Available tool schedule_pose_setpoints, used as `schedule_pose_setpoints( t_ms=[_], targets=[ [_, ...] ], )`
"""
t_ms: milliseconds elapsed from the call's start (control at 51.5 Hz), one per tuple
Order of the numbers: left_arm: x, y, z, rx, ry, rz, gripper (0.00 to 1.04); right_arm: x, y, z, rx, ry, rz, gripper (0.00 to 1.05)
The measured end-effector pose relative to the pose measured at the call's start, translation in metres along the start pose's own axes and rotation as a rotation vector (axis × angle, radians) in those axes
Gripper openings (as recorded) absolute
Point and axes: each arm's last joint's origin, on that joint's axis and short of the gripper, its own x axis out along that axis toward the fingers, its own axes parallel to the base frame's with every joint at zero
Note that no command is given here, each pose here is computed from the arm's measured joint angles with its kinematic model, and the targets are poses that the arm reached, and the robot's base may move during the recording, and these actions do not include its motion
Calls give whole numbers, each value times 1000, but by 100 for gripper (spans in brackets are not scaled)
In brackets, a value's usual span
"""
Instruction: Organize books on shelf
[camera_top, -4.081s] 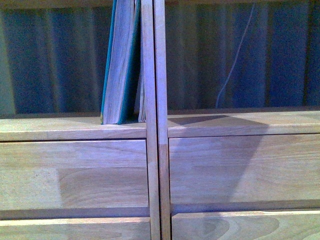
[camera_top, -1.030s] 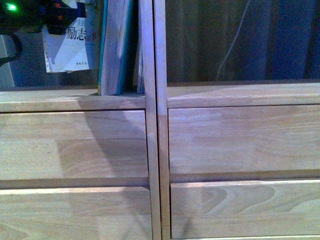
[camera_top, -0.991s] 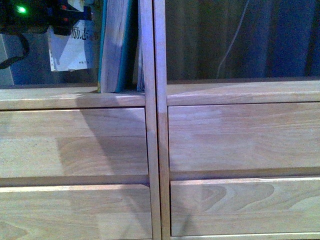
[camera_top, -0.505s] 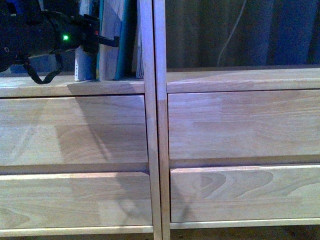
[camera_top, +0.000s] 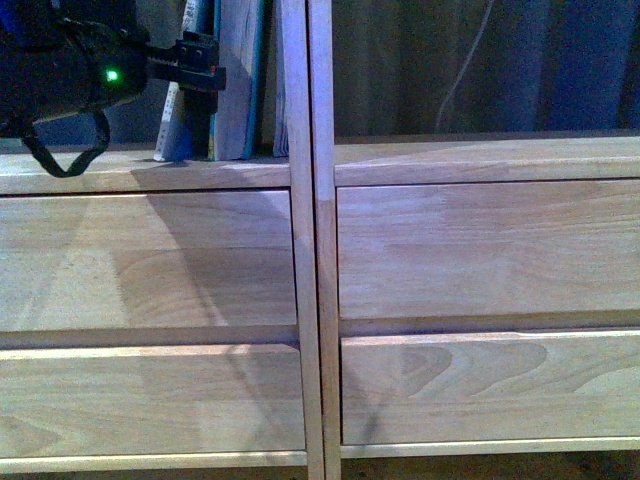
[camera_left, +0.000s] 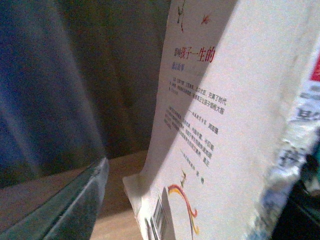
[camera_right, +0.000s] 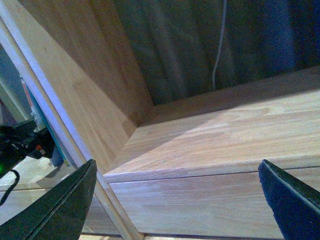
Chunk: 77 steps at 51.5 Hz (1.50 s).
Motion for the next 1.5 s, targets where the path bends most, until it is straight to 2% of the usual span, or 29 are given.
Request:
schedule_pose_setpoints(
  t_ms=[78,311,525,583,622,680,719,816,972,1049,1224,1302,1496],
  targets=[
    [-18,0,10,-60,-17,2,99,0,0,0,0,0,1,98],
    [-53,-1,34,-165,-50,16,97,0,0,0,0,0,0,98],
    [-54,-2,31,-185,-30,33,97,0,0,0,0,0,1,98],
    [-64,-2,25,-193,140,184,85,0,0,0,-9,1,-10,97],
    [-80,-2,18,-188,207,242,76,-3,-1,-3,-72,49,-123,90],
    [-105,-2,6,-185,228,255,64,-13,-5,-15,-179,120,-233,79],
    [-122,-1,-1,-184,230,265,55,-21,-8,-25,-243,142,-240,70],
    [-157,-2,-15,-183,233,266,35,-37,-12,-47,-303,163,-236,51],
    [-206,-7,-37,-186,251,264,2,-61,-17,-73,-327,170,-237,18],
    [-227,-9,-44,-187,255,264,3,-70,-19,-83,-339,175,-237,2],
    [-263,-11,-55,-191,260,241,3,-87,-21,-99,-340,174,-236,3],
    [-277,-8,-58,-187,258,269,3,-93,-22,-104,-341,170,-236,3],
    [-294,-14,-61,-187,256,266,3,-102,-22,-110,-341,168,-235,3]
  ],
)
